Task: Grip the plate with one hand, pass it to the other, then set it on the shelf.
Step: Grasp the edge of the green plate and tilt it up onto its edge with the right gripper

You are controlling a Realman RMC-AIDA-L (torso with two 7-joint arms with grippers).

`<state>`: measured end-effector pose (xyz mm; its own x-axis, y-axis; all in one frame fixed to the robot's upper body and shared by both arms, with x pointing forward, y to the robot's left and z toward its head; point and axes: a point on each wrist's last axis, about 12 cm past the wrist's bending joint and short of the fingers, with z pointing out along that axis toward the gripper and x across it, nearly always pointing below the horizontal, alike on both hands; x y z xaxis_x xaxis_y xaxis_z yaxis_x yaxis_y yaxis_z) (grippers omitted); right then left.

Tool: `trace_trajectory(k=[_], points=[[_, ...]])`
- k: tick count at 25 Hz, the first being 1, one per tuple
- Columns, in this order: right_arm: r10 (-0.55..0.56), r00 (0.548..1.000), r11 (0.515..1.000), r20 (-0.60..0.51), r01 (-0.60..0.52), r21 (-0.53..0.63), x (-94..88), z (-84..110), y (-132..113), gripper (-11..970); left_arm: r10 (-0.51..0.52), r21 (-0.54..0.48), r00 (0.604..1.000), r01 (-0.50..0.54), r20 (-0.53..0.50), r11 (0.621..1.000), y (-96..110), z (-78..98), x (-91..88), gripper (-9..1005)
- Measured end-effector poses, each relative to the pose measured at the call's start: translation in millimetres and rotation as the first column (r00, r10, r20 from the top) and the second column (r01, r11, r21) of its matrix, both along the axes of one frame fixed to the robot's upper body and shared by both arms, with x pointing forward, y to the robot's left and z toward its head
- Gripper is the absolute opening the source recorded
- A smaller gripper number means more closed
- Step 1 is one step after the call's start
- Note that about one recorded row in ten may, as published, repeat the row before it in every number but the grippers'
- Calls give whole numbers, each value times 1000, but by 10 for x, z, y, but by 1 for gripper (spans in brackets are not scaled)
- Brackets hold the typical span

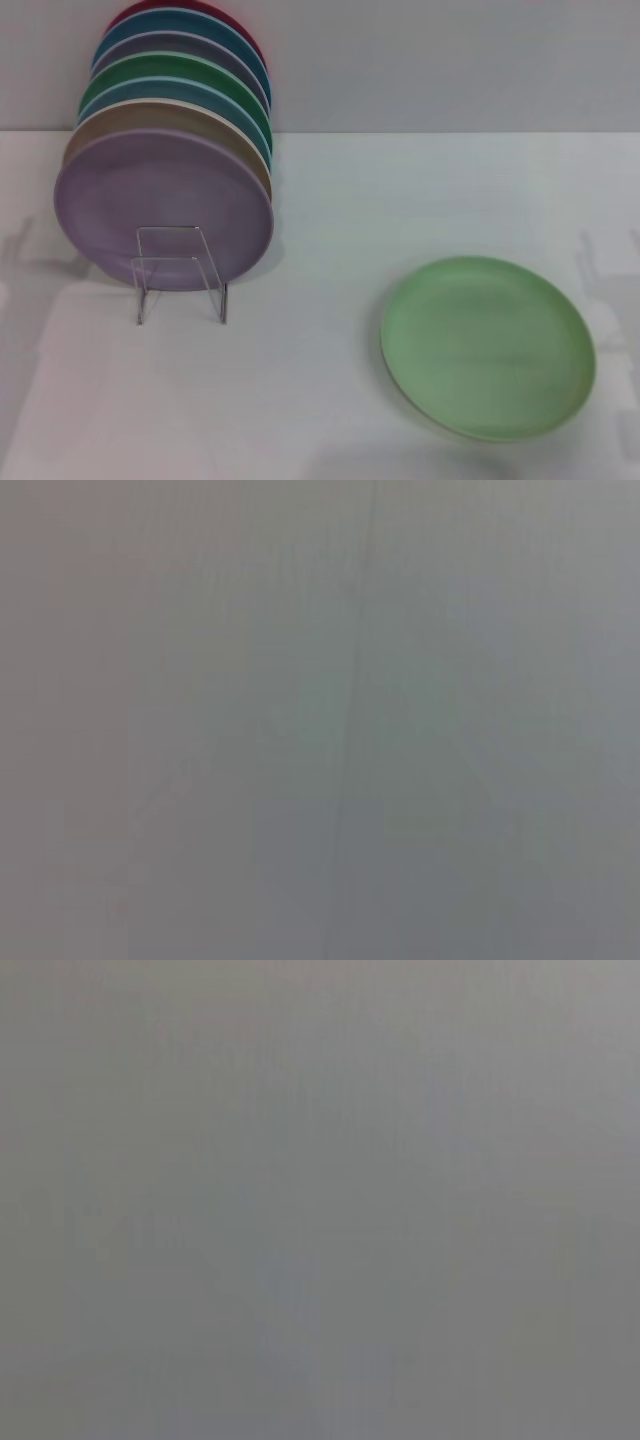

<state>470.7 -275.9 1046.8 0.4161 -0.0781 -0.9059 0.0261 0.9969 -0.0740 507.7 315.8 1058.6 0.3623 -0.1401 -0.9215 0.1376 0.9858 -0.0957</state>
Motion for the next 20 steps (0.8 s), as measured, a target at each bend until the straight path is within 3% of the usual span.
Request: trace_trajectory(k=[13, 20], points=[[13, 1000, 999, -17, -12, 39, 31, 2, 52, 619, -8, 4, 1000, 8, -3, 1000, -13, -6, -5, 851], [-10, 987, 998, -160, 18, 52, 273, 19, 188, 620, -8, 4, 1000, 8, -4, 1000, -12, -7, -6, 846]])
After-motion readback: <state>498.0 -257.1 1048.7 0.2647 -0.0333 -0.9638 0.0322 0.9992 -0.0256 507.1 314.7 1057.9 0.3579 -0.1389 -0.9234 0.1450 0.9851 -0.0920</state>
